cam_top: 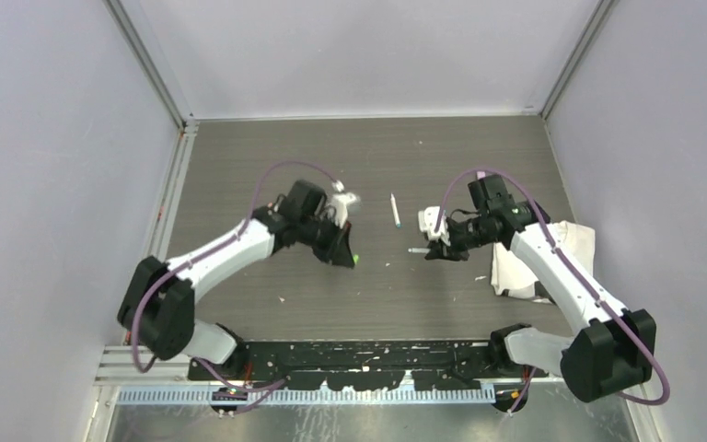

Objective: Insert the pens into the pen caps
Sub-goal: Pick up the pen cap from the center of the board, then insert the pen cap onto the pen.

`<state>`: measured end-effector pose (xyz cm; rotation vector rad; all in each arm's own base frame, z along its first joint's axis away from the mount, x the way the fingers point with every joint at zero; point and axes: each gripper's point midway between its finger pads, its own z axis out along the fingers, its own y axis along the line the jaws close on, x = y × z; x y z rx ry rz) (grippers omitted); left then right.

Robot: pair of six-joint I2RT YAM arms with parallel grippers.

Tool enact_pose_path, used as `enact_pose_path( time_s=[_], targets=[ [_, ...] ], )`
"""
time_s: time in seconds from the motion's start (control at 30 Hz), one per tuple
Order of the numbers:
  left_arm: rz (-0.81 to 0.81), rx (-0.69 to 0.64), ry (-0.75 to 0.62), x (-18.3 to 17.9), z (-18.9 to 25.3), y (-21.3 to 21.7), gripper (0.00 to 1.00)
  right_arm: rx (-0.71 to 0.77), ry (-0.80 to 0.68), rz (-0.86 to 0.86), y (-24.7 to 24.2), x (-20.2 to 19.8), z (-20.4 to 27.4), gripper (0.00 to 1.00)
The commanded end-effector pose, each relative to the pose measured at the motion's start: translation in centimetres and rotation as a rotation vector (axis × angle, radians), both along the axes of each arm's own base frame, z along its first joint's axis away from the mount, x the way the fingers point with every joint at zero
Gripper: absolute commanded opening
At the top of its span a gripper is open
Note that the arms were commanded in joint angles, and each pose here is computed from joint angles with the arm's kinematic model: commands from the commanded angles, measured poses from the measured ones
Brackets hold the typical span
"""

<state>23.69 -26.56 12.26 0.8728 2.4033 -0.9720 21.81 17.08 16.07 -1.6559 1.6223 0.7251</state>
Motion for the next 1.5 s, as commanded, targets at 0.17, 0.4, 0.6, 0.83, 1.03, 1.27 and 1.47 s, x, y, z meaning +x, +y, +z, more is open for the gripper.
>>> enact_pose_path(
  time_s=[0.17, 0.4, 0.6, 0.83, 1.03, 1.27, 1.47],
  targets=[
    [-0.315, -0.330, -0.123, -9.4, 3.3, -5.6, 0.01, -0.168, -0.378, 0.411, -1.1, -3.1, -3.2, 0.01],
    [-0.372, -0.475, 0.171, -12.4, 4.0, -7.8, 0.01, -0.195, -0.461, 0.539, 0.0, -4.2, -4.3, 0.01],
    [-0.407, -0.446, 0.284, -13.6, 3.1, -9.3, 0.01, -0.207, -0.466, 0.567, 0.4, -4.5, -4.7, 0.01],
    [-0.423, -0.432, 0.307, -14.1, 2.5, -10.3, 0.01, -0.217, -0.465, 0.585, 0.8, -4.8, -5.1, 0.01],
    [-0.424, -0.429, 0.330, -14.2, 1.6, -11.1, 0.01, -0.218, -0.460, 0.605, 1.3, -5.1, -5.5, 0.01],
    [-0.419, -0.427, 0.344, -14.0, 1.2, -11.5, 0.01, -0.213, -0.461, 0.630, 1.7, -5.6, -5.6, 0.01],
    [-0.417, -0.426, 0.347, -14.0, 1.2, -11.5, 0.01, -0.213, -0.464, 0.645, 1.9, -5.8, -5.7, 0.01]
  ],
)
